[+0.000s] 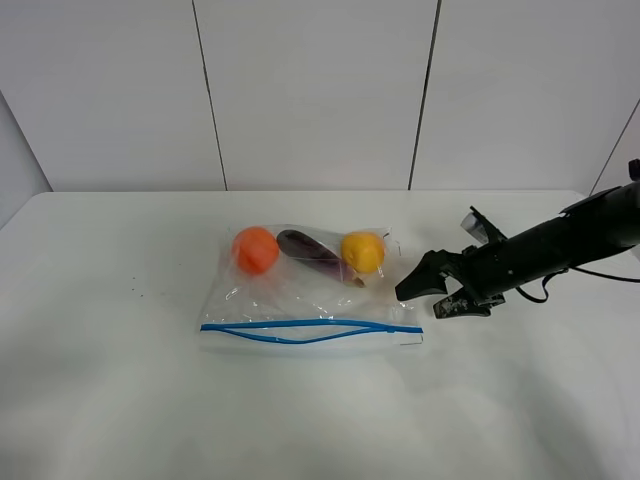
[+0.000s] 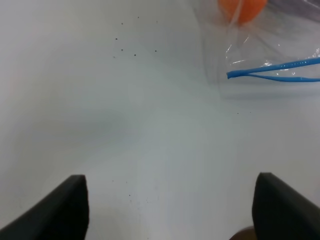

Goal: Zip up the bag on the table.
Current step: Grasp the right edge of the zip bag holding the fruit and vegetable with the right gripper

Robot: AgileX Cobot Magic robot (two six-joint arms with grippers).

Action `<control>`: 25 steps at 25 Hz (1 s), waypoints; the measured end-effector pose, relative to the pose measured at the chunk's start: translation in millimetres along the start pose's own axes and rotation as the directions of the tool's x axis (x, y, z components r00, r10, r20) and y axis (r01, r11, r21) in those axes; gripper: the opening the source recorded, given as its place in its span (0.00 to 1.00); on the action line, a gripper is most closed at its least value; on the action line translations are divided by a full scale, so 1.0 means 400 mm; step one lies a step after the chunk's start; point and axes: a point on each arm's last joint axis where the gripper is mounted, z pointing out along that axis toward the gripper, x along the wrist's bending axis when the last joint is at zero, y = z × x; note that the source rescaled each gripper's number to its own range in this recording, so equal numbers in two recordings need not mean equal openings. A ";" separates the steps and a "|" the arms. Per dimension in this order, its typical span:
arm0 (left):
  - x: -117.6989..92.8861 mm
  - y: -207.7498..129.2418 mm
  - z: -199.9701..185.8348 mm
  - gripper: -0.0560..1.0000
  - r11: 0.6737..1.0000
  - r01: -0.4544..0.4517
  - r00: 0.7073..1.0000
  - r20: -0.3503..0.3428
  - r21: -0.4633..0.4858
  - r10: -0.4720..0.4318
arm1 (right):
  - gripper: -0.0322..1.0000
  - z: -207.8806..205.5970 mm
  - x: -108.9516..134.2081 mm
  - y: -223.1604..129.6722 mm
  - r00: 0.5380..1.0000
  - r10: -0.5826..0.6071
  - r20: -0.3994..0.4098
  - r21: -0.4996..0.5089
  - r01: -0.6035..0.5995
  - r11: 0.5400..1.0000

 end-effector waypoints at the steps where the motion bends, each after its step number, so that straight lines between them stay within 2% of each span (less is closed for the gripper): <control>1: 0.000 0.000 0.000 1.00 1.000 0.000 1.000 0.000 0.000 0.000 | 1.00 0.007 -0.003 -0.001 1.000 0.001 -0.018 0.000 -0.001 1.000; 11: 0.000 0.000 0.000 1.00 1.000 0.000 1.000 0.000 0.000 0.000 | 1.00 0.059 -0.035 -0.006 0.993 0.005 -0.120 -0.012 -0.006 1.000; 15: 0.000 0.000 0.000 1.00 1.000 0.000 1.000 0.000 0.000 0.000 | 1.00 0.077 -0.040 -0.010 0.982 0.016 -0.187 -0.010 -0.018 1.000; 18: 0.000 0.000 0.000 1.00 1.000 0.000 1.000 0.000 0.000 0.000 | 1.00 0.080 -0.042 -0.010 0.980 0.014 -0.197 -0.015 -0.017 1.000; 21: 0.000 0.000 0.000 1.00 1.000 0.000 1.000 0.000 0.000 0.000 | 0.91 0.082 -0.043 -0.011 0.979 0.014 -0.201 -0.012 -0.017 1.000; 25: 0.000 0.000 0.000 1.00 1.000 0.000 1.000 0.000 0.000 0.000 | 0.67 0.081 -0.038 -0.013 0.975 0.017 -0.221 -0.003 -0.018 1.000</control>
